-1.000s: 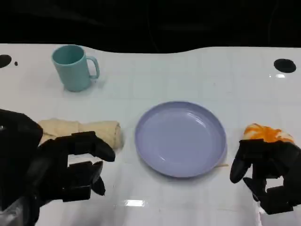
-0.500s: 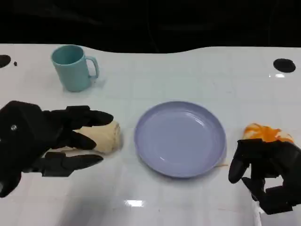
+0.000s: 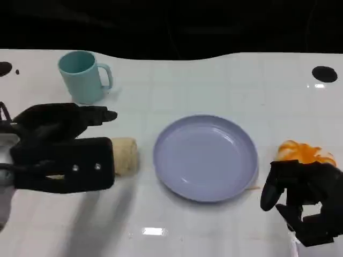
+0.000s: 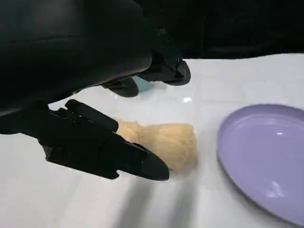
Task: Grasp the towel on the left side of the plate with the left hand and place it into the plate.
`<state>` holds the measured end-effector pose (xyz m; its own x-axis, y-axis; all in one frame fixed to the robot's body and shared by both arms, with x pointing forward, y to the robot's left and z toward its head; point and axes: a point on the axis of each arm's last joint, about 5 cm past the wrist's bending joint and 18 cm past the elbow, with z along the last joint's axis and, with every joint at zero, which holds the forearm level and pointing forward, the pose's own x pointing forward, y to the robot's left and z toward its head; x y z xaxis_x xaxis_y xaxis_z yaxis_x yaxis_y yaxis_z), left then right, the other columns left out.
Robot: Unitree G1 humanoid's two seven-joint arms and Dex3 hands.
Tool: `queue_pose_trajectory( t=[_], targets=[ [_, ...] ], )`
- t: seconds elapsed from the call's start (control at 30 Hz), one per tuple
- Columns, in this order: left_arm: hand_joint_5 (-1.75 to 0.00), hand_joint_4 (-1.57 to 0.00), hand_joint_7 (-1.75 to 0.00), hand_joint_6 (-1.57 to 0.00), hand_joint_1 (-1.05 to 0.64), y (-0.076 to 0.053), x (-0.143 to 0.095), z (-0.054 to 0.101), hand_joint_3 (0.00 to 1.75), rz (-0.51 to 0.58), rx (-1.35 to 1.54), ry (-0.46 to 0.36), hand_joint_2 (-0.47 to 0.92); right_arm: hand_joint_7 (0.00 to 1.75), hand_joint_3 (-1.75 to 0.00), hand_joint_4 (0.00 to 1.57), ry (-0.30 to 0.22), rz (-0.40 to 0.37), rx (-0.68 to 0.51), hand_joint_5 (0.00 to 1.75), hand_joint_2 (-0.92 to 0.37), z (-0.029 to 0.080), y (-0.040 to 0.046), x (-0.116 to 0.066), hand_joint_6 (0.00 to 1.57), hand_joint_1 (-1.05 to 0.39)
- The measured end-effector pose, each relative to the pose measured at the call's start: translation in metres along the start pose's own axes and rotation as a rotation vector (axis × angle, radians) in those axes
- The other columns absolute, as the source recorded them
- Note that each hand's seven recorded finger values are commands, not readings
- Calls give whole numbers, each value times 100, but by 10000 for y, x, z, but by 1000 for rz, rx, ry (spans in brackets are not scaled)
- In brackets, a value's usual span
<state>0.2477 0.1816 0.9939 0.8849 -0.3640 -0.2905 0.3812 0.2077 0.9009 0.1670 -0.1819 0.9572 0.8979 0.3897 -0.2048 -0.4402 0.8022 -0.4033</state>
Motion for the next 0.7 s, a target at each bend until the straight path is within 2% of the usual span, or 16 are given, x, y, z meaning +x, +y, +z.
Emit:
queue_pose_trajectory(
  t=[0.23, 0.43, 0.7],
  targets=[
    [-28, -33, -1, -35, -51, -124, 225, -24, 0, -14, 113, 25, 88, 144, -114, 71, 0, 0, 0, 173, -53, 0, 3, -2, 70, 3],
    [-16, -41, -1, -37, -49, -180, 421, -59, 0, -49, 176, 62, 89, 143, -114, 72, -1, 1, 0, 174, -53, -1, 6, -5, 70, 1],
    [-9, -45, 0, -37, -47, -380, 684, -189, 2, -134, 144, 133, 91, 143, -114, 72, -7, 2, -2, 173, -53, 10, 12, -16, 71, 2]
  ],
)
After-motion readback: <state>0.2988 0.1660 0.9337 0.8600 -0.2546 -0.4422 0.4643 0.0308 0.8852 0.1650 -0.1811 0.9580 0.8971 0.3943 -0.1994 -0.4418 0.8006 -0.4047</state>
